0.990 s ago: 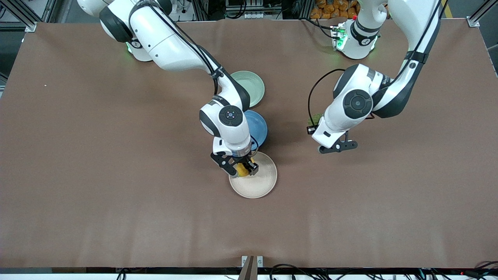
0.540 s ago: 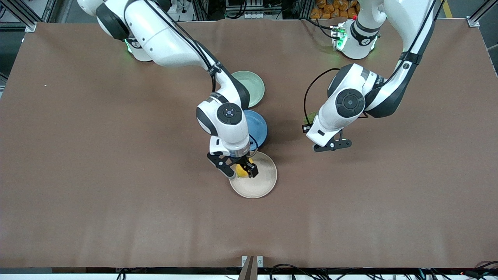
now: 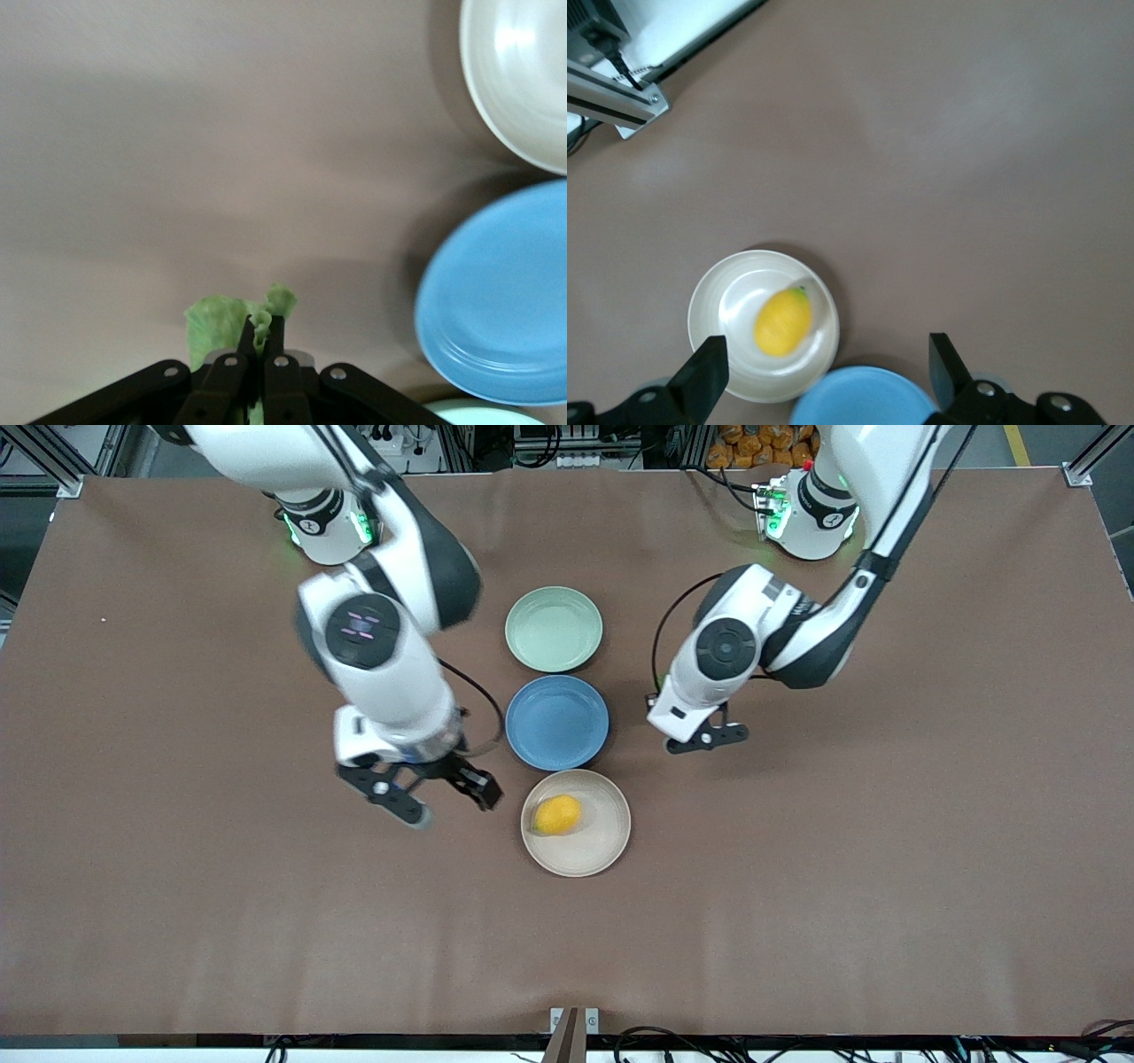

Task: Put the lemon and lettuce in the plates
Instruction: 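Release the lemon and withdraw the right gripper while the left gripper carries lettuce, then lower the lettuce onto the pale green plate and open the left gripper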

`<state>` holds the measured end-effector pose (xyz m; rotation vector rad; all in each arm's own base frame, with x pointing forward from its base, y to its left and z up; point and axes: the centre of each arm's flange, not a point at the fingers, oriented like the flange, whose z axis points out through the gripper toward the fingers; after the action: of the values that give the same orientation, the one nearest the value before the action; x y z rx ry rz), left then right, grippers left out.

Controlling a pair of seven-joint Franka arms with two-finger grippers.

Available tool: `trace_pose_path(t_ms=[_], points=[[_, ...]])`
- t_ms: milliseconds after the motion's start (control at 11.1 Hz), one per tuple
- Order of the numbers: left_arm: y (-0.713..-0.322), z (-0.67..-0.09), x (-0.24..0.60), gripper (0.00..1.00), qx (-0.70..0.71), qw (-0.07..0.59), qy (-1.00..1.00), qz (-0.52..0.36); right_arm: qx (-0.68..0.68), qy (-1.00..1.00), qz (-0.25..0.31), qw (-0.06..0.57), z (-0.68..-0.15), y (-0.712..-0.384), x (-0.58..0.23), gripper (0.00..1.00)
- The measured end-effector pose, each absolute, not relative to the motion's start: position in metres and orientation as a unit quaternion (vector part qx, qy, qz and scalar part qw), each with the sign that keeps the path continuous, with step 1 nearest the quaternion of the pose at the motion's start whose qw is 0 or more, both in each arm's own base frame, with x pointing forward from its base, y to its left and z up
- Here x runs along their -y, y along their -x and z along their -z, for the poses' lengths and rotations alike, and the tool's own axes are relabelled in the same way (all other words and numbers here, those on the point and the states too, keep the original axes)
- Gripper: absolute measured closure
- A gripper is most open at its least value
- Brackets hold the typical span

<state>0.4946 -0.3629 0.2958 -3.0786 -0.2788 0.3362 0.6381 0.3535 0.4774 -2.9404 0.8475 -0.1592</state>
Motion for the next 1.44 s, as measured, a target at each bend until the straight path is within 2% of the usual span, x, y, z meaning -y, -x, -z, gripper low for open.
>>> trace_pose_path(t_ms=[180, 360, 720, 990, 1170, 1260, 1440], points=[[-0.471, -0.284, 0.412, 0.96, 0.114, 0.022, 0.986, -0.115, -0.232, 0.971, 0.041, 0.034, -0.536, -0.632, -0.296, 0.0], [-0.426, -0.274, 0.474, 0.96, 0.137, 0.031, 0.983, -0.119, -0.192, 0.98, 0.037, 0.025, -0.576, -0.622, -0.239, 0.0], [-0.339, -0.268, 0.549, 0.96, 0.126, 0.048, 0.984, -0.118, -0.155, 0.988, 0.025, 0.01, -0.626, -0.603, -0.138, 0.0], [-0.317, -0.256, 0.572, 0.95, 0.112, 0.05, 0.985, -0.123, -0.113, 0.993, 0.022, 0.004, -0.65, -0.592, -0.063, 0.0], [-0.311, -0.245, 0.582, 0.72, 0.103, 0.053, 0.985, -0.125, -0.088, 0.996, 0.017, 0.001, -0.659, -0.583, -0.025, 0.0], [-0.31, -0.244, 0.584, 0.58, 0.101, 0.053, 0.986, -0.124, -0.073, 0.997, 0.012, 0.0, -0.659, -0.579, -0.011, 0.0], [-0.332, -0.253, 0.579, 0.33, 0.112, 0.048, 0.987, -0.105, -0.059, 0.998, 0.004, -0.002, -0.654, -0.571, 0.012, 0.0]])
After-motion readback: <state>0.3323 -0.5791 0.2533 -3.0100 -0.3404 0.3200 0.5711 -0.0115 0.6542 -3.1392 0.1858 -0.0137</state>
